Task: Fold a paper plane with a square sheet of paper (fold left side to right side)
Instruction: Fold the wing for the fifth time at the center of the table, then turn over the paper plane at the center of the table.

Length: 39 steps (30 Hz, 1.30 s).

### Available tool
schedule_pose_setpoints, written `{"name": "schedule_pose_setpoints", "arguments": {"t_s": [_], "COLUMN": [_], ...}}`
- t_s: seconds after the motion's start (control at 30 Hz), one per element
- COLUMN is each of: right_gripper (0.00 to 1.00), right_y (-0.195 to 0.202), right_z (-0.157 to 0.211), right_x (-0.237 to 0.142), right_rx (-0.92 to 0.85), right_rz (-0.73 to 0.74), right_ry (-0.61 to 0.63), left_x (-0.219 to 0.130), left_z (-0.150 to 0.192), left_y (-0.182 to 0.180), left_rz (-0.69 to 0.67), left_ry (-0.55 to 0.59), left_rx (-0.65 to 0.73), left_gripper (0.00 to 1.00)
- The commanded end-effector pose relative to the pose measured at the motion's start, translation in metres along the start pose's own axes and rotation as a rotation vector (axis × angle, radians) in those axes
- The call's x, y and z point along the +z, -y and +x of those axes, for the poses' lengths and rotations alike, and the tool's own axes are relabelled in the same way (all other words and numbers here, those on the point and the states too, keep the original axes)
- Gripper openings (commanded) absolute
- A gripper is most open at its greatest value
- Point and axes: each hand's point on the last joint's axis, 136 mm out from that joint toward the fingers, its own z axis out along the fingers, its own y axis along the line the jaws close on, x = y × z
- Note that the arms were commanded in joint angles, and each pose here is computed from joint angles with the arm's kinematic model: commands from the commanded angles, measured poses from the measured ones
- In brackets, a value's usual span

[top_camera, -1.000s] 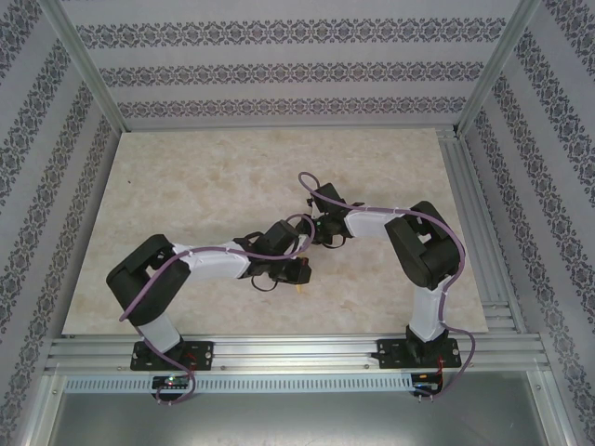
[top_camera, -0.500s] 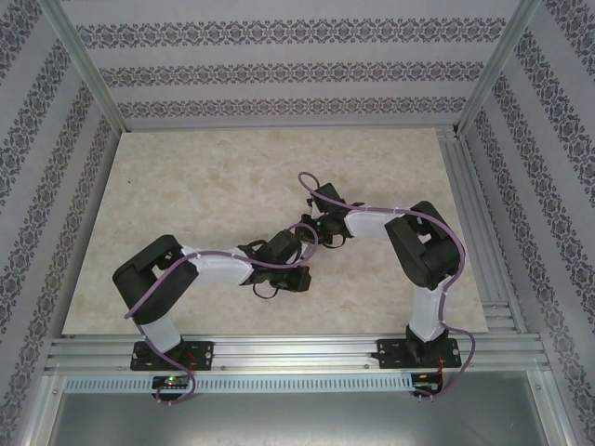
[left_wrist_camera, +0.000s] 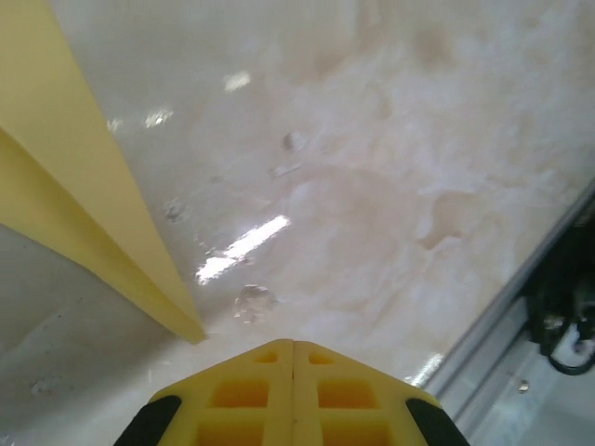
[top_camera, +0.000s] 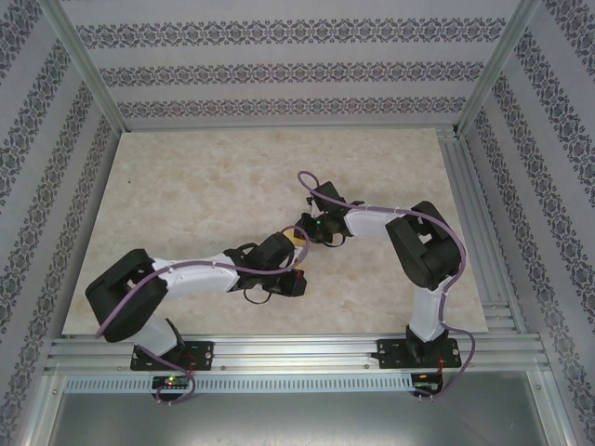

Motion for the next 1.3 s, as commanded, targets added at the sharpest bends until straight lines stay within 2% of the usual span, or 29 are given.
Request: {"name": "schedule_pose_setpoints", "arguments": {"t_s": [0.0,0.07,0.1,0.23,0.37,0.5,0.73,0.93,1.1,1.27], "right_gripper": [0.25,0.29,0.31,0.33,0.38,0.49,0.52,0.53,0.54,0.53], "right_y": [-0.008,-0.013,-0.014,-0.015,-0.012,-0.022,-0.048,-0.075,-0.074,-0.056], "right_z": [-0.013,-0.017,-0.019,-0.019,-0.016,-0.008,-0.001,0.013,0.033,0.04], "right_x": [-0.024,-0.037,-0.043,-0.065,-0.092,-0.109,-0.097,-0.071,-0.04,-0.028], "right_rx": [-0.061,-0.079,-0.086,-0.108,-0.145,-0.254,-0.465,-0.652,-0.677,-0.687], "right_rz": [0.046,0.052,0.057,0.1,0.207,0.352,0.59,0.765,0.79,0.862], "right_ry": [0.058,0.083,0.092,0.112,0.148,0.154,0.124,0.031,-0.048,-0.087], "left_x": [-0.047,-0.071,-0.083,-0.118,-0.147,-0.162,-0.165,-0.181,-0.185,-0.184], "left_z": [-0.036,-0.05,-0.056,-0.078,-0.094,-0.099,-0.093,-0.075,-0.059,-0.048], "left_y": [0.023,0.02,0.016,-0.014,-0.058,-0.097,-0.119,-0.133,-0.138,-0.14], "left_rz": [0.051,0.053,0.043,-0.033,-0.143,-0.223,-0.257,-0.322,-0.323,-0.316], "left_ry": [0.125,0.181,0.207,0.297,0.42,0.5,0.518,0.552,0.576,0.574], "left_rx": [0.034,0.016,0.004,-0.089,-0.229,-0.348,-0.402,-0.414,-0.43,-0.439], "left_gripper": [0.03,0.13,0.14,0.18,0.19,0.22,0.24,0.28,0.3,0.31]}}
